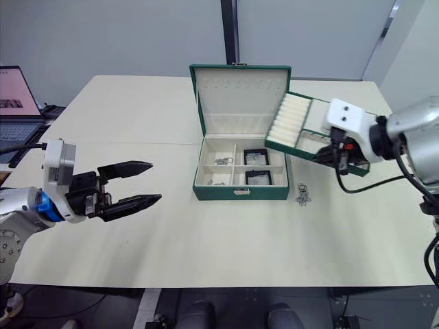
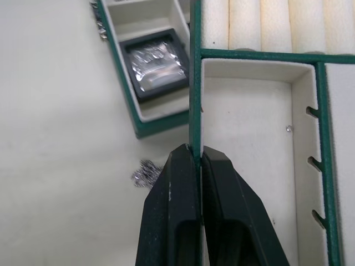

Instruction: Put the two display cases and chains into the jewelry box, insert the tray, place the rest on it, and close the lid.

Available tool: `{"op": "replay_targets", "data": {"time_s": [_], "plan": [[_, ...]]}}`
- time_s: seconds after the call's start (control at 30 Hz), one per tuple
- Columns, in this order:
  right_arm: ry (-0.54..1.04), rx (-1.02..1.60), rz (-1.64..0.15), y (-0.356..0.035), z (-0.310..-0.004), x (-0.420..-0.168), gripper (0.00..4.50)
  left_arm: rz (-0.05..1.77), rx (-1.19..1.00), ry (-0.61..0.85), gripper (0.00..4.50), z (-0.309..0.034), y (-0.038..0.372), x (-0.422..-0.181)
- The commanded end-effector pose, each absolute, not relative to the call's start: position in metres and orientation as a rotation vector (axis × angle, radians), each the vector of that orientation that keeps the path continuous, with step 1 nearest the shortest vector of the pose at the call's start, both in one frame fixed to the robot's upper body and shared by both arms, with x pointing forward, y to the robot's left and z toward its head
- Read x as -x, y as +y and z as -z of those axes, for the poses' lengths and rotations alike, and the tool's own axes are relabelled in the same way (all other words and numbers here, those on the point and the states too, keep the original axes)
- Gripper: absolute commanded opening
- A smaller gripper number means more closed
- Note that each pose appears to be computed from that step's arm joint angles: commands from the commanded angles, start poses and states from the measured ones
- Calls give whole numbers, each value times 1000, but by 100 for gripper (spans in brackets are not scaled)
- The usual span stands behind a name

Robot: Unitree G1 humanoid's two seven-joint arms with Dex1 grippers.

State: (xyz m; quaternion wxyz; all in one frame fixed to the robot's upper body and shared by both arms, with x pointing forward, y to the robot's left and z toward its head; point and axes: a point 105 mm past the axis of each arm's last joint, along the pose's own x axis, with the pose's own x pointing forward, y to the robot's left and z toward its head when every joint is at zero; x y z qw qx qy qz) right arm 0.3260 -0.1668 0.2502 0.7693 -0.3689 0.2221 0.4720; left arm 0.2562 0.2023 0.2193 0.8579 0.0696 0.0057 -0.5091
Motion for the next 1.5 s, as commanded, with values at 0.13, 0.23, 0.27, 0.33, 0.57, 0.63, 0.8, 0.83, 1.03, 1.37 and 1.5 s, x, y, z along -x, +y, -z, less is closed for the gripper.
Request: {"op": "replay_targets", "data": {"time_s": [0.13,0.23,0.27,0.33,0.57,0.63,0.8,0.83,1.03,1.37,1.5], "plan": [[502,873,-1135,-131,-253,-321,2,1047,-198,-43,450,-228,209,-245],[496,882,-1177,-114,-248,-326,2,1036,-200,-42,450,-227,211,-243],[493,884,-1193,-108,-246,-327,2,1033,-200,-42,450,-227,211,-242],[489,886,-1216,-99,-242,-332,2,1028,-200,-41,450,-226,212,-240],[479,878,-1280,-74,-228,-346,2,1018,-198,-43,450,-226,212,-236],[480,877,-1288,-68,-223,-350,2,1015,-198,-43,450,-227,213,-235],[472,870,-1301,-58,-218,-357,2,1004,-196,-39,450,-228,217,-233],[469,867,-1307,-55,-218,-357,2,1001,-197,-38,450,-228,218,-233],[453,868,-1330,-43,-217,-358,2,992,-204,-37,450,-229,220,-233],[446,864,-1366,-31,-214,-355,2,993,-207,-34,450,-230,220,-232],[448,865,-1366,-30,-213,-355,2,995,-207,-34,450,-230,219,-232]]}}
